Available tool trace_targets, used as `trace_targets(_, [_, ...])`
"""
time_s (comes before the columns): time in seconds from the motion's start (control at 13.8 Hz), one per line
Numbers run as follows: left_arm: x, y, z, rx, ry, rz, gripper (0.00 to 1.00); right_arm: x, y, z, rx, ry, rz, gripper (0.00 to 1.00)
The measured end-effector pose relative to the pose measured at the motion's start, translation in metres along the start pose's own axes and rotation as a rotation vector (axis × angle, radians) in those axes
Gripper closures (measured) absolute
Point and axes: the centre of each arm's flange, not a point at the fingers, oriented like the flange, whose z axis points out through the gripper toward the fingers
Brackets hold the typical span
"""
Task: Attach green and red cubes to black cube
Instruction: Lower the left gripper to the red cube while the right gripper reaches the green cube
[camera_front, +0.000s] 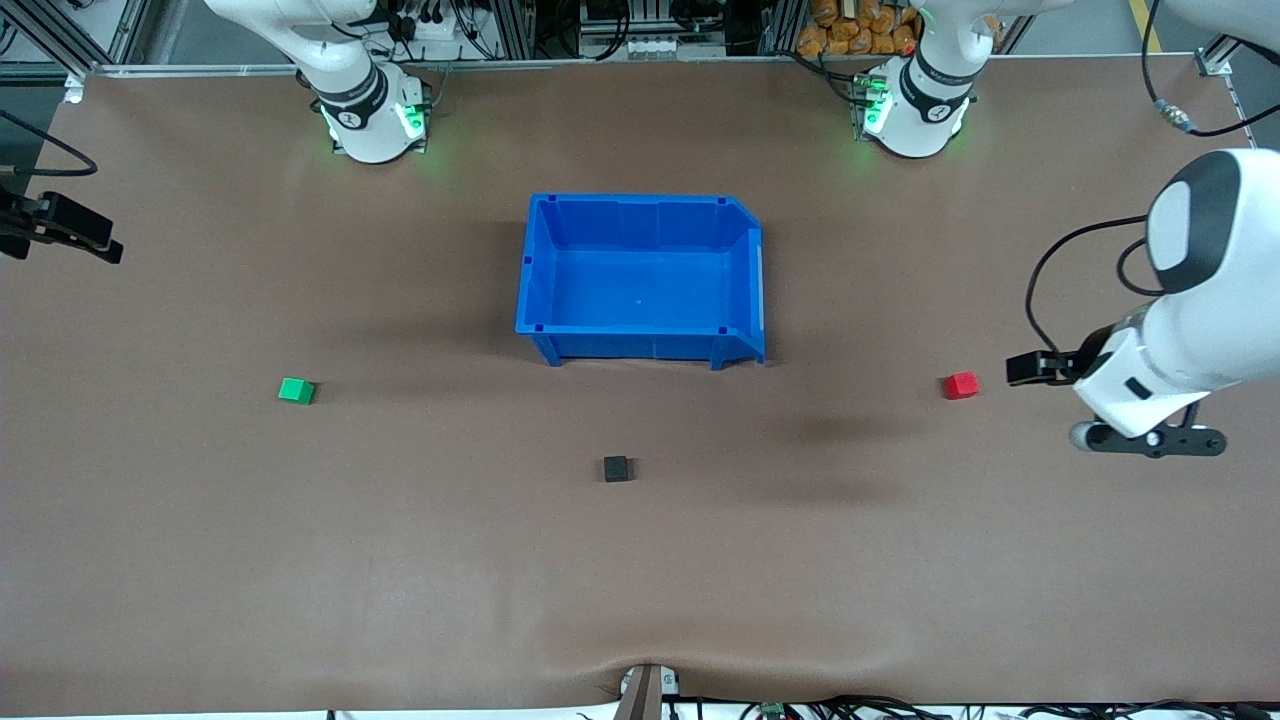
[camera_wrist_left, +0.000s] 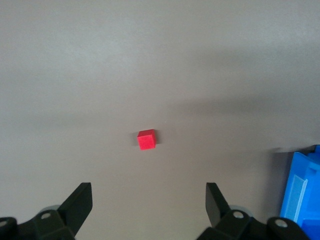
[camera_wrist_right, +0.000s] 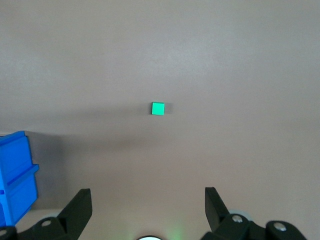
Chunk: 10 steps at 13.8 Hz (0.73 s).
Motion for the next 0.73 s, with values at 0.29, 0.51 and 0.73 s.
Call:
trace_targets(0.29, [0.007, -0.003, 0.017, -0.002, -0.019, -0.031, 0.0, 0.002, -0.001, 0.003, 0.0, -0.005, -0.001, 0.0])
trace_targets(0.51, [0.022, 0.0, 0.056, -0.004, -0.055, -0.057, 0.0, 0.003, -0.002, 0.005, 0.001, -0.009, -0.003, 0.0])
trace_targets(0.73, [0.037, 0.008, 0.1, -0.006, -0.084, -0.104, 0.0, 0.008, -0.008, 0.012, 0.0, -0.022, -0.013, 0.0])
